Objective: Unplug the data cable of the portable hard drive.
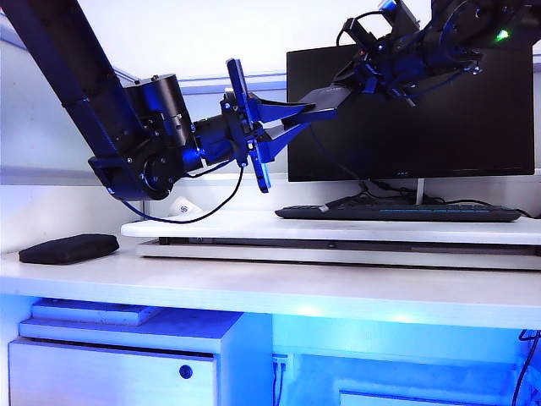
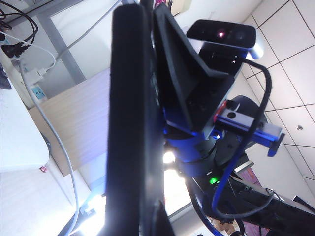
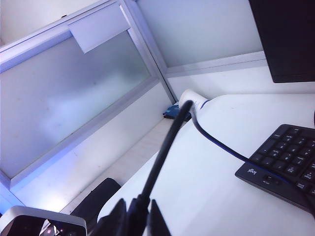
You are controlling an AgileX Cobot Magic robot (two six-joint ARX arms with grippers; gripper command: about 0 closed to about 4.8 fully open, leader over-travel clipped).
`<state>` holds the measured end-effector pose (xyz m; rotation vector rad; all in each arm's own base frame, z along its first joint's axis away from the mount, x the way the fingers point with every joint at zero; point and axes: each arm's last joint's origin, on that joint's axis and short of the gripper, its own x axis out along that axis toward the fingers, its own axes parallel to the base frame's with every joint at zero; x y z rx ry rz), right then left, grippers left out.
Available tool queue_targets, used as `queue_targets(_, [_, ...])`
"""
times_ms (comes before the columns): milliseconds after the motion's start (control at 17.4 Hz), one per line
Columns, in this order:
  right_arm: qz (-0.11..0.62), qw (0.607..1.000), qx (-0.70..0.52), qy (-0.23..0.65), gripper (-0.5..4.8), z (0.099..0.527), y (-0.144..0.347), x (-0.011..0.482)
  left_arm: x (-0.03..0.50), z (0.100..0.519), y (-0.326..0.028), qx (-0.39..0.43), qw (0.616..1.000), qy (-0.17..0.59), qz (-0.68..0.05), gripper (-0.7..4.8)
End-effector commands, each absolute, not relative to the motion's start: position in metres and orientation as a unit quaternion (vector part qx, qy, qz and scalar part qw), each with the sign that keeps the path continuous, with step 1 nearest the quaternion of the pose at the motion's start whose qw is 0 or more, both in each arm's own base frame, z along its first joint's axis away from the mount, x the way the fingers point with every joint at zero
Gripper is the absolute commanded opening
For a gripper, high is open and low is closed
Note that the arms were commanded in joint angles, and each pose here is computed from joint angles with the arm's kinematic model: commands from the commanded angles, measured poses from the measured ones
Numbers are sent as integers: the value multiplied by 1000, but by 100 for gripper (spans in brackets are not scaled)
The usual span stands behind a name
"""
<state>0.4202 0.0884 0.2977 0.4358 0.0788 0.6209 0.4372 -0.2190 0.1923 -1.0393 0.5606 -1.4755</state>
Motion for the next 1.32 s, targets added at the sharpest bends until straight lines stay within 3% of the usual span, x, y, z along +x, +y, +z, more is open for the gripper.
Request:
queue_targets(57, [229,951,206,-16,-5,312,68,425,430,196,-222,-378,578,236,-684,-6])
queue_targets(861, [166,961,217,-47,-5,335,24,433,427,193,-222,-345,556,274,-705,-6])
queue_targets(1320, [200,957,208,-10,-5,330,26,432,427,194,-221,-351,559,268,-702,-6])
